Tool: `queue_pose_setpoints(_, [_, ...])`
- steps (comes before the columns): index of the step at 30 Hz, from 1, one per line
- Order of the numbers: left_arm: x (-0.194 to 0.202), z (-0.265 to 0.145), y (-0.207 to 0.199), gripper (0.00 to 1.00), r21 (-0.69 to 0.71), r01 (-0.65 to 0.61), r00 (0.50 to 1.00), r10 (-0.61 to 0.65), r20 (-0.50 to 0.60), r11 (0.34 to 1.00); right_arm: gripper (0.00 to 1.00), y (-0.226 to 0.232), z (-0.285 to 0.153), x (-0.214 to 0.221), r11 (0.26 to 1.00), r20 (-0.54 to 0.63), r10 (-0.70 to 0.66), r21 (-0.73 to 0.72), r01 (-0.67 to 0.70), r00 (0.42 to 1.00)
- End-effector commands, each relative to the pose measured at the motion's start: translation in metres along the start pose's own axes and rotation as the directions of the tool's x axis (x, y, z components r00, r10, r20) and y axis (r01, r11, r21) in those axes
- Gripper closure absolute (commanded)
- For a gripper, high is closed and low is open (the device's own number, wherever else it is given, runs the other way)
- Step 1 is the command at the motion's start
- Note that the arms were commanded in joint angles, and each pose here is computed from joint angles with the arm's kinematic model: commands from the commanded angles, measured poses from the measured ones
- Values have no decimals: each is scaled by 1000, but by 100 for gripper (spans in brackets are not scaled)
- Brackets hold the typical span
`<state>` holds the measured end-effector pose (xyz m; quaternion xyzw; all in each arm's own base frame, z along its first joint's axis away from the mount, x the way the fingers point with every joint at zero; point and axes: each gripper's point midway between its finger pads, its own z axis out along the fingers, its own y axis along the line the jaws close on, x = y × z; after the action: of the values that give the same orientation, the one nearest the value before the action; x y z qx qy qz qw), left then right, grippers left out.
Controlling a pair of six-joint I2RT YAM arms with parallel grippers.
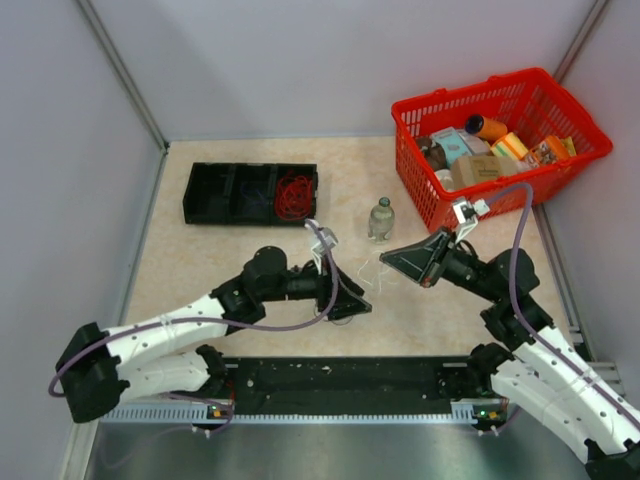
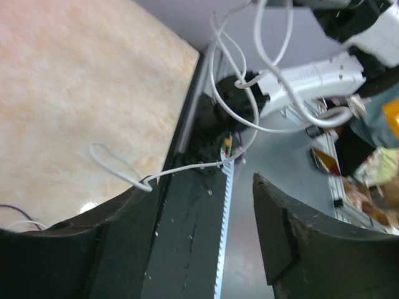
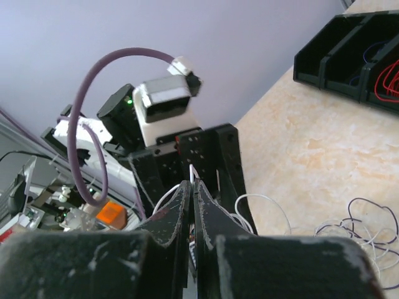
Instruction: Untangle the cables
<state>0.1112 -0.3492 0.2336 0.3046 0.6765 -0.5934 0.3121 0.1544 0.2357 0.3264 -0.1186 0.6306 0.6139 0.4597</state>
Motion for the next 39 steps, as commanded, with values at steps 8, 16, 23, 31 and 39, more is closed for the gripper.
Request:
queue_pose_setpoints(8, [-57, -26, -16, 12, -138, -141, 949, 173, 264, 980, 100, 5, 11, -16, 995, 36, 100, 10, -101, 994])
queue_pose_setpoints(16, [-73, 4, -8, 18, -138, -77, 954, 114, 278, 987, 100, -4, 13, -9, 991, 27, 126, 29, -127, 992])
queue_pose_setpoints(23, [-81, 9, -18, 15, -96, -90, 951, 114, 287, 991, 100, -14, 12, 1, 990, 14, 134, 45, -134, 991])
queue_pose_setpoints(31, [-97, 5, -4, 54, -184, -68, 926, 131, 355, 981, 100, -13, 12, 4, 990, 14, 141, 29, -141, 990])
queue_pose_setpoints(39, [-98, -7, 21, 100, -358, -65, 935, 182, 304, 931, 69, -24, 8, -6, 988, 65, 91, 120, -98, 994])
